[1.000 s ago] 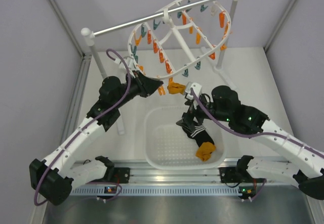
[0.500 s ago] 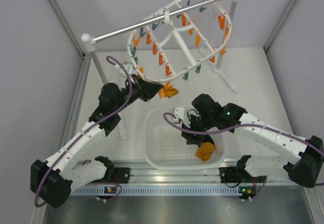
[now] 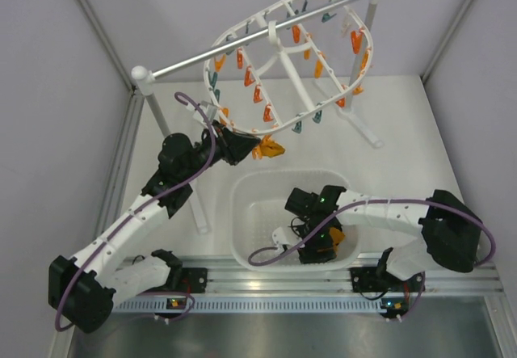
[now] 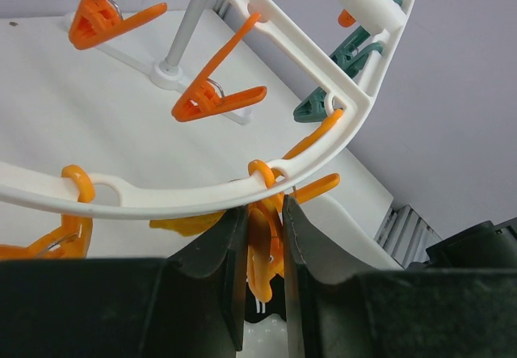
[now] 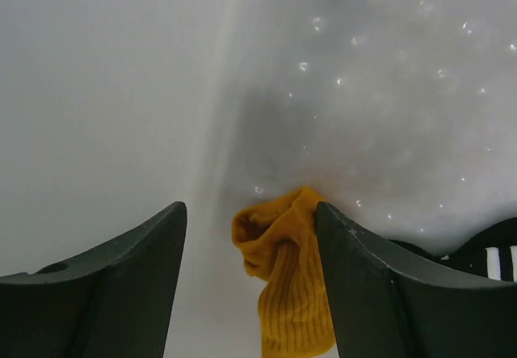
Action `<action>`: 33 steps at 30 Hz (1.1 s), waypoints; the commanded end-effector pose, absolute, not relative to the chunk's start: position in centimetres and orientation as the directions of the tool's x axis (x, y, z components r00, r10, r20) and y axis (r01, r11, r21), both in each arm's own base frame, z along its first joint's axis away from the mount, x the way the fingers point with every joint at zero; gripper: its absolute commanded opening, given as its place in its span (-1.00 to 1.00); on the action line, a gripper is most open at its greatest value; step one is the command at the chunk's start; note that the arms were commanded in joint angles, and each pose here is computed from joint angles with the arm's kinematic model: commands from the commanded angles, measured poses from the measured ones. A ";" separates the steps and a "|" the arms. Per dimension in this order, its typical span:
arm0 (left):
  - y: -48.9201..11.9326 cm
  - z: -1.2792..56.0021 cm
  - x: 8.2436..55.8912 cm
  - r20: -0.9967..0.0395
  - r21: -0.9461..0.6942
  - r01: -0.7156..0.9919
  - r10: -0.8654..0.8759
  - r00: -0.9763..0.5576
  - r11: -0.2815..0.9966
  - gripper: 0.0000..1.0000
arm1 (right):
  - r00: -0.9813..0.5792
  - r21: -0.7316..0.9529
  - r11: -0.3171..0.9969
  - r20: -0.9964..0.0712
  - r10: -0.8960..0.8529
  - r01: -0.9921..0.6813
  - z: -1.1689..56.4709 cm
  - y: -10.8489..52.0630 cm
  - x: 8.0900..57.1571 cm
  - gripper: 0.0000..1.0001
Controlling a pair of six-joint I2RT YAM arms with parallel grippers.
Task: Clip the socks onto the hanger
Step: Adjust the sock in the bin.
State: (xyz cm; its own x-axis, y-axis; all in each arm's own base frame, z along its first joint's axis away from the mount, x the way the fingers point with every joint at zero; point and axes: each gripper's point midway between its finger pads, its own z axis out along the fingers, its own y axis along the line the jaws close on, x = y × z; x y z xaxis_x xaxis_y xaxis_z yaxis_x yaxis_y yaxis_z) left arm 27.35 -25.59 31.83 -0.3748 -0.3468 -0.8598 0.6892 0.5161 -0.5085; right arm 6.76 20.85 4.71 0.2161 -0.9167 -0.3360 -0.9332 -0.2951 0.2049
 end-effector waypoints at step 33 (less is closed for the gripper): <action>-26.2 31.0 26.4 -0.882 -0.471 0.729 -0.274 -0.383 0.496 -1.00 | 0.019 0.038 -0.050 -0.577 -0.817 -0.998 10.0 32.3 18.1 -1.00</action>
State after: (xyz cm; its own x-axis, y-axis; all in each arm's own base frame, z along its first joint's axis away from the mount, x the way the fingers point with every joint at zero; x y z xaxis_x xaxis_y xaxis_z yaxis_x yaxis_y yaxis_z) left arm 27.43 -25.43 31.68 -0.3558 -0.3299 -0.8744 0.6955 0.5315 -0.4835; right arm 16.24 29.54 9.68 0.0547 -0.8590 -0.5090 -0.9935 -0.0980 0.0585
